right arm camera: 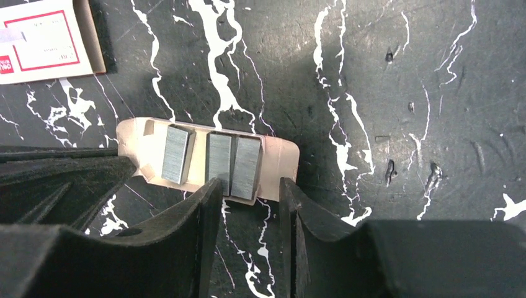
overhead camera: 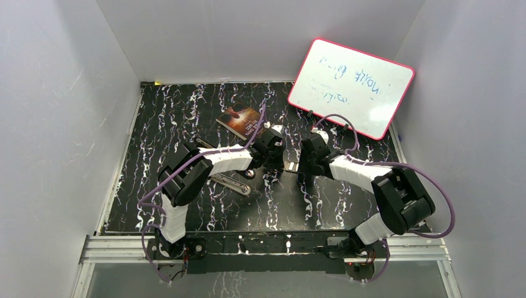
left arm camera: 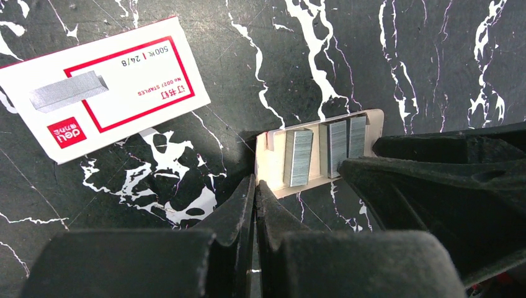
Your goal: Load the staples into the stapler
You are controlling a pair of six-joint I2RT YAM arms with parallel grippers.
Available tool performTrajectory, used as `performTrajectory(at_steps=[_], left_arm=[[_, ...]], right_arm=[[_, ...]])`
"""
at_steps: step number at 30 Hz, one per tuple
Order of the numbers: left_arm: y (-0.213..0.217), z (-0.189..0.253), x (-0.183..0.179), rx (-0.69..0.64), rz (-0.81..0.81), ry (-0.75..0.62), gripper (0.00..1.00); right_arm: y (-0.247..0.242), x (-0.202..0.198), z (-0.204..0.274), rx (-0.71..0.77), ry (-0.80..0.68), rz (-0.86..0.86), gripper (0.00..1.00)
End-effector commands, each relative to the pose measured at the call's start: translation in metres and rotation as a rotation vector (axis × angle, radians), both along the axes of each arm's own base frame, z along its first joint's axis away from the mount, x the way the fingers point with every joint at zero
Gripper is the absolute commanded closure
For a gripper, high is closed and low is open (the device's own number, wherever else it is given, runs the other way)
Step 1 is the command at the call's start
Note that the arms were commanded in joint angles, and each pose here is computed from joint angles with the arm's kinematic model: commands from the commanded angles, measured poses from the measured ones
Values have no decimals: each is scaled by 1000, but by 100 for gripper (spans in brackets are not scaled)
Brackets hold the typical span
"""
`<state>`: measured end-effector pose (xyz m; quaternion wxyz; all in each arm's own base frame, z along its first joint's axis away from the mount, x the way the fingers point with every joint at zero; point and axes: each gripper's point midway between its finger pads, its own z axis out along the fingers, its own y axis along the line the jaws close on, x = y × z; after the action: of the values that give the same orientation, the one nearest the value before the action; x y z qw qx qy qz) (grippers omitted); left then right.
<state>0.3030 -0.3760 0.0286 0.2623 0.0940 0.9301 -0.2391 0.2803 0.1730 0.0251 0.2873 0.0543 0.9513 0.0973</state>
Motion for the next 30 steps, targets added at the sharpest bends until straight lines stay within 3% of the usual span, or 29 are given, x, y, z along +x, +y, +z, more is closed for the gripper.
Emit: performTrajectory(at_steps=[1,11,16,30], left_arm=[[2,26,1,-26,3,-38,100],[2,27,2,-25,-1,-38,100],[0,27,2,-28,-7,-37,100],[-1,26,2,-28,-10,-31,100]], right_arm=[[3,14,5,-12,-36,-10,55],[0,18,6,-31,-49,-20,66],[3,20,9,-13,-64,-10,55],[12,19,5,62,-66,-3,48]])
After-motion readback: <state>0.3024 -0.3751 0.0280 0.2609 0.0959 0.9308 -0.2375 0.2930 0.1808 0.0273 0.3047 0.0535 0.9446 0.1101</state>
